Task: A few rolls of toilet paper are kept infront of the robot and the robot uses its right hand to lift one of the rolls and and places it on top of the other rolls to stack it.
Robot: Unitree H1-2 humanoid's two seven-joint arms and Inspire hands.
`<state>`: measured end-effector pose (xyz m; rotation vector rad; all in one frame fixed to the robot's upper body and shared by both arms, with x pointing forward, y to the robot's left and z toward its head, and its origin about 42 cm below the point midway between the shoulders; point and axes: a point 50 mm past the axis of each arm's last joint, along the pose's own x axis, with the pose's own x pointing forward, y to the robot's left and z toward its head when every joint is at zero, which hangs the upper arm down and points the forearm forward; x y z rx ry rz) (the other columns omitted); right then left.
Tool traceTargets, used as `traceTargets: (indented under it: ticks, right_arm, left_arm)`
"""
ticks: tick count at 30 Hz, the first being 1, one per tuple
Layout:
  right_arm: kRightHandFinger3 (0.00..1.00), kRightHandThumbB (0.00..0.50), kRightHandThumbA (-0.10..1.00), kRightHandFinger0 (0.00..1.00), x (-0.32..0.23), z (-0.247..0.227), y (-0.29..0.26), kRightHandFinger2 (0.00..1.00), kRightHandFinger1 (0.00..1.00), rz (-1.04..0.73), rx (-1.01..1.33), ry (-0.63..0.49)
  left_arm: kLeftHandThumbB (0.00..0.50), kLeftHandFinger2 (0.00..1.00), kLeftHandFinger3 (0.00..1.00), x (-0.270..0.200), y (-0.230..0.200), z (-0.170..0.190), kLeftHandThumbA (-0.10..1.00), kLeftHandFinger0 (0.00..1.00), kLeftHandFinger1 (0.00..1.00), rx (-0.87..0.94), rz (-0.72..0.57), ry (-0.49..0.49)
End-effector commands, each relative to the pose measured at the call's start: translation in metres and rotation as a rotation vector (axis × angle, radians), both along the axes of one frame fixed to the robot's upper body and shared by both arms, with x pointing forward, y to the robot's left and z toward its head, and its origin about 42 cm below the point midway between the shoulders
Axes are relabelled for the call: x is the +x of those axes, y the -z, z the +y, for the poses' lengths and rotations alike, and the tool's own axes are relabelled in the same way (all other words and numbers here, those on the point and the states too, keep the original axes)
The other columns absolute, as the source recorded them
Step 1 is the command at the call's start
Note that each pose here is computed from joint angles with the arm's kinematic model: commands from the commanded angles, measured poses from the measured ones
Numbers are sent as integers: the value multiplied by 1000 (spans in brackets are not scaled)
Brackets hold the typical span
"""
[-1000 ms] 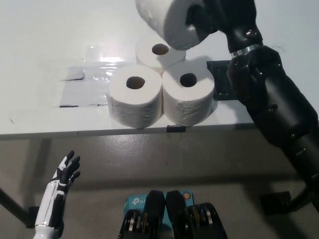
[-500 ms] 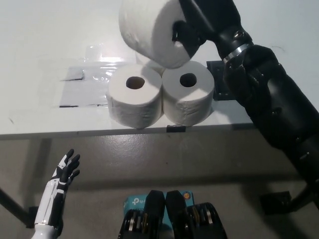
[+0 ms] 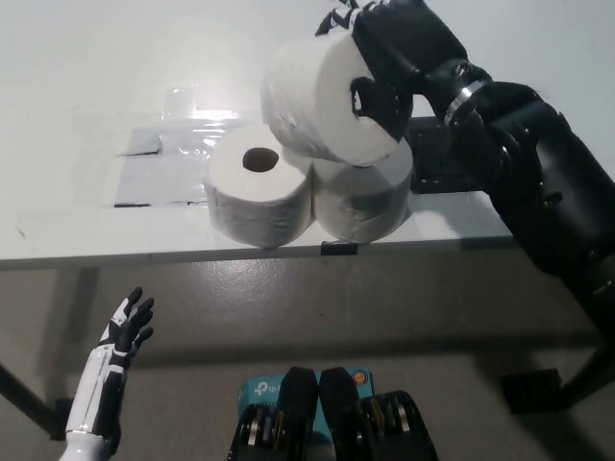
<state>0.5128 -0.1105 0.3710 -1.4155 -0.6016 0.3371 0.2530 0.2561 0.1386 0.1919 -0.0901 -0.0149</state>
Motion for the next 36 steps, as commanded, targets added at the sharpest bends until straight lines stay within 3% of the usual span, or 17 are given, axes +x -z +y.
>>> traceTargets:
  ticks: [1, 8, 12, 14, 17, 20, 24, 26, 28, 29, 30, 31, 32, 33, 34, 35, 36]
  right_arm:
    - [786, 259, -100, 2, 7, 12, -38, 960, 537, 10, -40, -15]
    - [756, 234, -100, 0, 14, 22, -31, 846, 442, 60, -96, -25]
    - [789, 218, -100, 1, 16, 28, -29, 877, 472, 77, -121, -39]
    - [711, 220, -100, 3, 17, 31, -28, 783, 427, 80, -134, -45]
    - [390, 234, -100, 0, 17, 39, -28, 536, 253, 95, -168, -43]
    - [342, 233, -100, 63, 17, 45, -28, 541, 284, 111, -200, -40]
    - [326, 256, -100, 0, 17, 53, -29, 644, 220, 157, -264, -41]
    - [365, 262, -100, 0, 16, 56, -28, 720, 259, 176, -274, -43]
    - [320, 296, -100, 0, 16, 59, -27, 658, 255, 204, -291, -37]
    - [327, 302, -100, 0, 16, 61, -26, 659, 252, 235, -301, -25]
    - [385, 297, -100, 90, 16, 62, -26, 737, 347, 266, -319, -14]
    - [476, 336, -100, 178, 16, 62, -25, 799, 445, 279, -326, -9]
    - [496, 301, -100, 236, 17, 62, -25, 756, 462, 289, -337, -4]
    - [669, 289, -100, 493, 17, 63, -23, 836, 643, 339, -396, 31]
    - [772, 271, -51, 574, 18, 64, -23, 913, 725, 351, -420, 49]
    - [922, 310, 70, 653, 19, 65, -23, 899, 751, 371, -432, 65]
    - [928, 308, 75, 647, 19, 65, -23, 873, 737, 378, -433, 69]
  left_arm:
    - [0, 1000, 1000, 1, -10, 2, 1000, 1000, 1000, 18, -56, 24]
    - [3, 1000, 1000, 0, -9, 2, 1000, 1000, 1000, 13, -45, 20]
    - [0, 1000, 1000, -1, -10, 1, 1000, 1000, 1000, 16, -47, 23]
    - [21, 1000, 1000, -1, -10, 1, 1000, 1000, 1000, 13, -49, 24]
    - [1, 1000, 1000, 0, -11, 1, 1000, 1000, 1000, 14, -54, 28]
    - [2, 1000, 1000, 0, -12, 1, 1000, 1000, 1000, 19, -56, 26]
    - [43, 1000, 1000, 2, -14, 0, 1000, 1000, 1000, 19, -59, 30]
    - [48, 1000, 1000, 2, -14, 1, 1000, 1000, 1000, 22, -60, 31]
    - [43, 1000, 1000, 2, -14, 0, 1000, 1000, 1000, 27, -61, 31]
    - [37, 1000, 1000, 2, -14, 1, 1000, 1000, 1000, 30, -64, 30]
    - [37, 1000, 1000, 2, -14, 1, 1000, 1000, 1000, 26, -66, 33]
    - [49, 1000, 1000, 2, -14, 1, 1000, 1000, 1000, 24, -67, 34]
    - [52, 1000, 1000, 2, -14, 1, 1000, 1000, 1000, 24, -67, 33]
    - [76, 1000, 1000, 2, -14, 1, 1000, 1000, 1000, 25, -60, 31]
    - [79, 1000, 1000, 3, -14, 1, 1000, 1000, 1000, 29, -61, 30]
    - [80, 1000, 1000, 4, -15, 1, 1000, 1000, 1000, 30, -64, 30]
    - [80, 1000, 1000, 4, -15, 1, 1000, 1000, 1000, 30, -65, 30]
